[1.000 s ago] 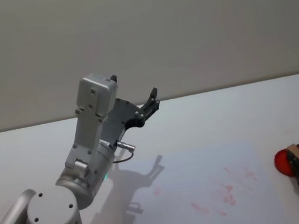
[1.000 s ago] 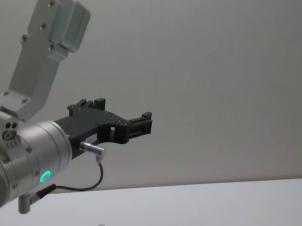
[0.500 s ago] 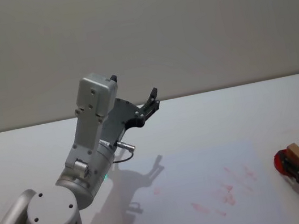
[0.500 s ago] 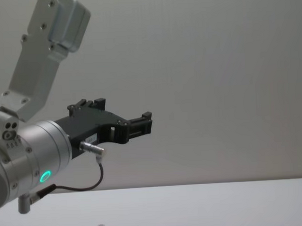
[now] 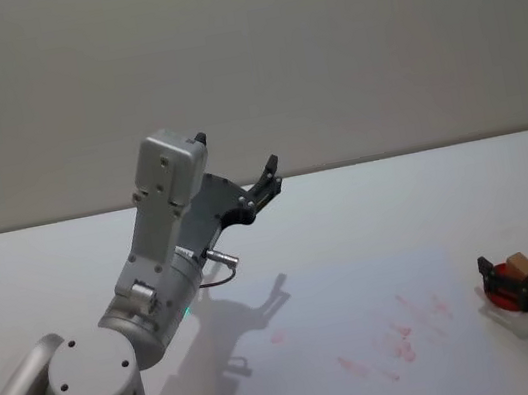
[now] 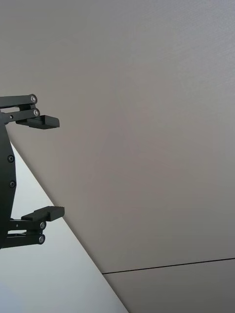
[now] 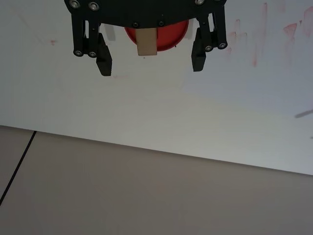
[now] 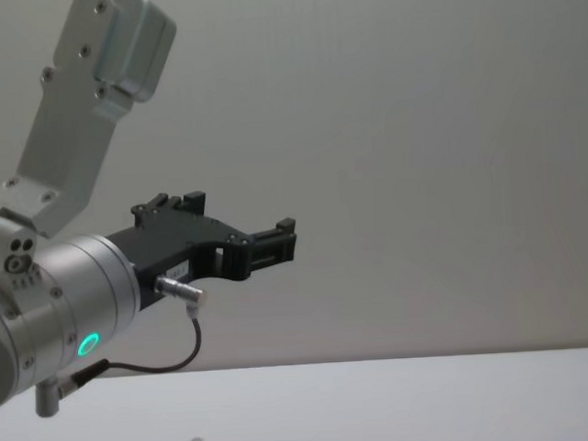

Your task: Use the one hand to pick up the stamp and affix it onto the A4 paper.

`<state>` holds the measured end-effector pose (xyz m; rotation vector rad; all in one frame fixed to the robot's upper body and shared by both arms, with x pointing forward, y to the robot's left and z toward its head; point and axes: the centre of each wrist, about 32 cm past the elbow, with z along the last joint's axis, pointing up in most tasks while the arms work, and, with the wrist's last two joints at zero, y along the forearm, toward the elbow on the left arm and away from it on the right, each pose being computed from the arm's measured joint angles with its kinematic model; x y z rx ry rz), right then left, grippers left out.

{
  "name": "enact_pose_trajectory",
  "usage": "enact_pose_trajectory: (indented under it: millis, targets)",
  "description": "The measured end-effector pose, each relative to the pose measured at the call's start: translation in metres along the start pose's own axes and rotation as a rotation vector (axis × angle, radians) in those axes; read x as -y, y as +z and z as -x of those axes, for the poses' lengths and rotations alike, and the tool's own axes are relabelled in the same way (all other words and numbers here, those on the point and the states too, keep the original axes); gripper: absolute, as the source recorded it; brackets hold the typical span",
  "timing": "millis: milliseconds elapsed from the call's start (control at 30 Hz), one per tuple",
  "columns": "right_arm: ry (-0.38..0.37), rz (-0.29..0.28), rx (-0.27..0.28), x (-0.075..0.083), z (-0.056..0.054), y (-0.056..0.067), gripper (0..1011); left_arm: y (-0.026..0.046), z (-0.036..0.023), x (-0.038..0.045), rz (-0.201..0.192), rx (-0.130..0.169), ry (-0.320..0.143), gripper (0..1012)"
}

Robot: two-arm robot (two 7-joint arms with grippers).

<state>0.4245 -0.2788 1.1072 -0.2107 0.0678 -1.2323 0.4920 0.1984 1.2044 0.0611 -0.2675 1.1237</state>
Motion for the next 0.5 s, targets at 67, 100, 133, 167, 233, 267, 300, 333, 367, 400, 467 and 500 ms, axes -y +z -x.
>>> enact_pose_trajectory:
  millis: [67,100,133,167,233,267,300,333,367,400,467,500]
  targets:
    - [-0.001,-0.008,-0.004,0.0001,0.0004,0.0021,1001,0.0000,0.0000,0.0000,0.000,0.000,0.000,1001]
    - [-0.002,-0.011,-0.005,0.0002,0.0005,0.0028,1001,0.0000,0.0000,0.0000,0.000,0.000,0.000,1001]
    - [-0.003,-0.014,-0.005,0.0004,0.0007,0.0036,1001,0.0000,0.0000,0.0000,0.000,0.000,0.000,1001]
    - [-0.005,-0.018,-0.007,0.0007,0.0010,0.0045,1001,0.0000,0.0000,0.0000,0.000,0.000,0.000,1001]
    - [-0.011,-0.025,-0.007,0.0011,0.0014,0.0058,1001,0.0000,0.0000,0.0000,0.000,0.000,0.000,1001]
    - [-0.011,-0.025,-0.007,0.0011,0.0014,0.0058,1001,0.0000,0.0000,0.0000,0.000,0.000,0.000,1001]
    - [-0.014,-0.029,-0.008,0.0016,0.0018,0.0066,1001,0.0000,0.0000,0.0000,0.000,0.000,0.000,1001]
    - [-0.015,-0.031,-0.008,0.0018,0.0019,0.0071,1001,0.0000,0.0000,0.0000,0.000,0.000,0.000,1001]
    - [-0.018,-0.034,-0.008,0.0022,0.0021,0.0077,1001,0.0000,0.0000,0.0000,0.000,0.000,0.000,1001]
    - [-0.019,-0.035,-0.008,0.0023,0.0021,0.0081,1001,0.0000,0.0000,0.0000,0.000,0.000,0.000,1001]
    - [-0.021,-0.038,-0.008,0.0025,0.0023,0.0086,1001,0.0000,0.0000,0.0000,0.000,0.000,0.000,1001]
    - [-0.024,-0.040,-0.008,0.0028,0.0024,0.0090,1001,0.0000,0.0000,0.0000,0.000,0.000,0.000,1001]
